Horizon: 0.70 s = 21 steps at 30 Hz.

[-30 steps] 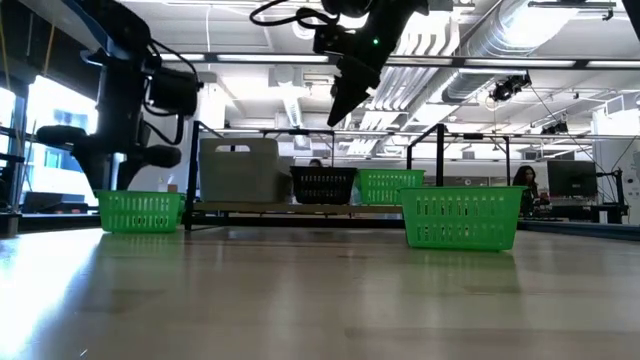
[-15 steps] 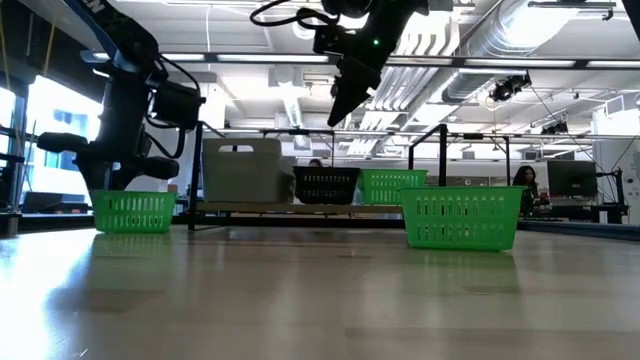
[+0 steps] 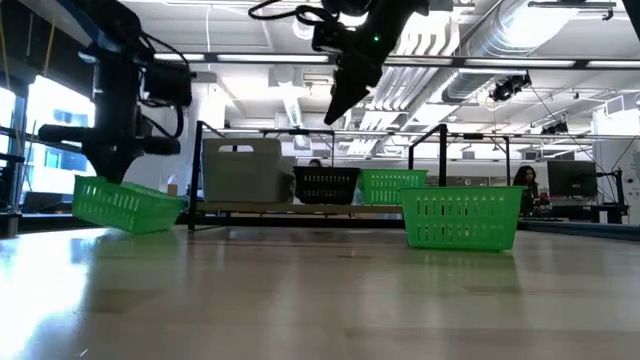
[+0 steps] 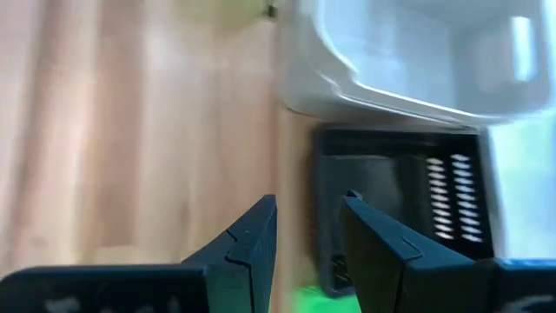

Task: Stack baskets on shelf by color
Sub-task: Stack the top green bin on the green bin on the shelf

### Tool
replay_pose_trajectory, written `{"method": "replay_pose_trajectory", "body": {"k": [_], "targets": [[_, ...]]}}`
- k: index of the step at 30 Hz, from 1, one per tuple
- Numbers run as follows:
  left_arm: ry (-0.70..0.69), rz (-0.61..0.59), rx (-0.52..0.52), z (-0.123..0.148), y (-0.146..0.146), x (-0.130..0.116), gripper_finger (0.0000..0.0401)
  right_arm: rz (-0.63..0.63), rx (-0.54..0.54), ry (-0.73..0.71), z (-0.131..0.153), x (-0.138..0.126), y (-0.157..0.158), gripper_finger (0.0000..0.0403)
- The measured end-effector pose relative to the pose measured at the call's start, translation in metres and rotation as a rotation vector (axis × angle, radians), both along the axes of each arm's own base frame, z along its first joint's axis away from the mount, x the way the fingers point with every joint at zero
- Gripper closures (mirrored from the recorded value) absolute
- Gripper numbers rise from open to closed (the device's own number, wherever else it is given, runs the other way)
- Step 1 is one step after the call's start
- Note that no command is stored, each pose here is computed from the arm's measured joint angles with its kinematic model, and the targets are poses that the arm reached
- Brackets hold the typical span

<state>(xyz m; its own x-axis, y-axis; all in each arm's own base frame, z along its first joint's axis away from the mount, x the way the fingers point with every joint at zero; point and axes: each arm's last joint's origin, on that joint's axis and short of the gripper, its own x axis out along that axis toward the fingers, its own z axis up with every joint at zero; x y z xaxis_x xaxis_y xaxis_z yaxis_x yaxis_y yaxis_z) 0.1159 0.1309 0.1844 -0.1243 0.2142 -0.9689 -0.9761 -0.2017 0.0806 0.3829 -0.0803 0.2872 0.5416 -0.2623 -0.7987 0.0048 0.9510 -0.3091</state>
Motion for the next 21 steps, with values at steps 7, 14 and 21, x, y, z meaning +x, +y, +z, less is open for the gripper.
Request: {"method": "replay_pose_trajectory", "body": {"k": [7,14,21], "targets": [[-0.184,-0.070,0.091,0.031,-0.018,-0.014,0.0399,-0.021,0.076,-0.027,0.000,0.003,0.015,0.0289],[-0.238,-0.148,0.198,0.076,-0.040,-0.035,0.0400,-0.081,0.136,-0.052,0.000,0.005,0.030,0.0289],[-0.367,-0.225,0.421,0.135,-0.056,-0.051,0.0400,-0.119,0.207,-0.075,0.000,0.008,0.055,0.0289]]}}
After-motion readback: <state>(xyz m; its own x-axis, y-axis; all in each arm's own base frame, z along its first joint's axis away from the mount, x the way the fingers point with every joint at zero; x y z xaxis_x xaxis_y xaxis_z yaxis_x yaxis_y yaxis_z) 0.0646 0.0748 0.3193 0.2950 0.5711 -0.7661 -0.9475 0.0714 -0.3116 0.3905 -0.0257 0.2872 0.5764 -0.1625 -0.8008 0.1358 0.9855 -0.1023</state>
